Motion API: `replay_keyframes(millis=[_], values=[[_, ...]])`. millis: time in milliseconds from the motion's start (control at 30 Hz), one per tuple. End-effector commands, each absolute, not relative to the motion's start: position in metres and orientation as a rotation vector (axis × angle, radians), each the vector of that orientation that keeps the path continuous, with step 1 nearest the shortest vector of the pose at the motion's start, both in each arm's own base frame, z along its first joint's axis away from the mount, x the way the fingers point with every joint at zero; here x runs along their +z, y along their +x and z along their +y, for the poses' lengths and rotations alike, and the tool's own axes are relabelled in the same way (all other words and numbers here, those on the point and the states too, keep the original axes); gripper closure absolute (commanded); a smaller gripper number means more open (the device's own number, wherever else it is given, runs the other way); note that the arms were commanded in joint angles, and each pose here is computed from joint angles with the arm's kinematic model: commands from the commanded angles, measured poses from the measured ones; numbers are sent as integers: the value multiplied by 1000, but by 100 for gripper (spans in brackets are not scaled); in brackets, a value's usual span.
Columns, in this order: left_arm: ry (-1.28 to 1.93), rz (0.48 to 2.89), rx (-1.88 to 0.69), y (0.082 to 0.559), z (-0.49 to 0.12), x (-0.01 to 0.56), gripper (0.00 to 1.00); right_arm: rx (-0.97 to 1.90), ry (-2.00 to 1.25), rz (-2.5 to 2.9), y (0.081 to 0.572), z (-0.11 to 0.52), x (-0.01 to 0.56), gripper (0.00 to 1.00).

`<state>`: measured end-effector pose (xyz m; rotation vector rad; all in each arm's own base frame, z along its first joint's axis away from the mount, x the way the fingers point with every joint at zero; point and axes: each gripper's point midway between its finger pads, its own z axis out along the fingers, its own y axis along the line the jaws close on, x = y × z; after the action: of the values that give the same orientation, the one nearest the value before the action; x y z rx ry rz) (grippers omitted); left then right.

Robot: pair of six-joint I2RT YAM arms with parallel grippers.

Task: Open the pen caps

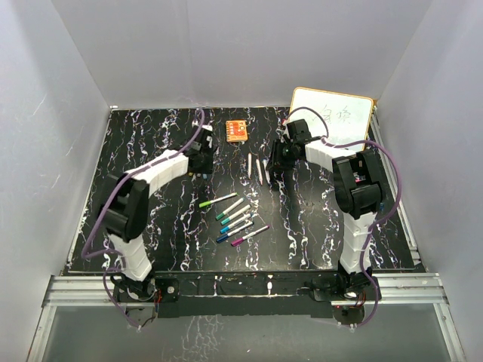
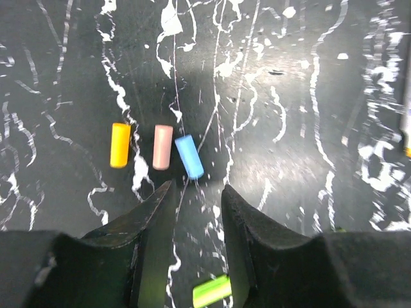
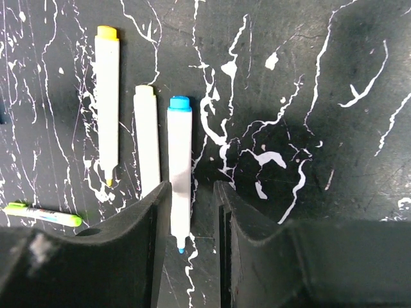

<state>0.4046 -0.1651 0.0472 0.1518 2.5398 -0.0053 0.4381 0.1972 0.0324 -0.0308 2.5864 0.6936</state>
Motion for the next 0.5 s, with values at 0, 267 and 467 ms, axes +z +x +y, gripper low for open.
replay_keyframes(millis=[0,267,467], values=[[136,2374,-159,395,-170,127,66,759,-15,2523,448,206,46,69],[249,2257,-449,350,-193,146,62,787,-8,2408,451,207,76,66],[303,2319,-498,323,-196,114,60,763,-47,2209,451,201,134,50]])
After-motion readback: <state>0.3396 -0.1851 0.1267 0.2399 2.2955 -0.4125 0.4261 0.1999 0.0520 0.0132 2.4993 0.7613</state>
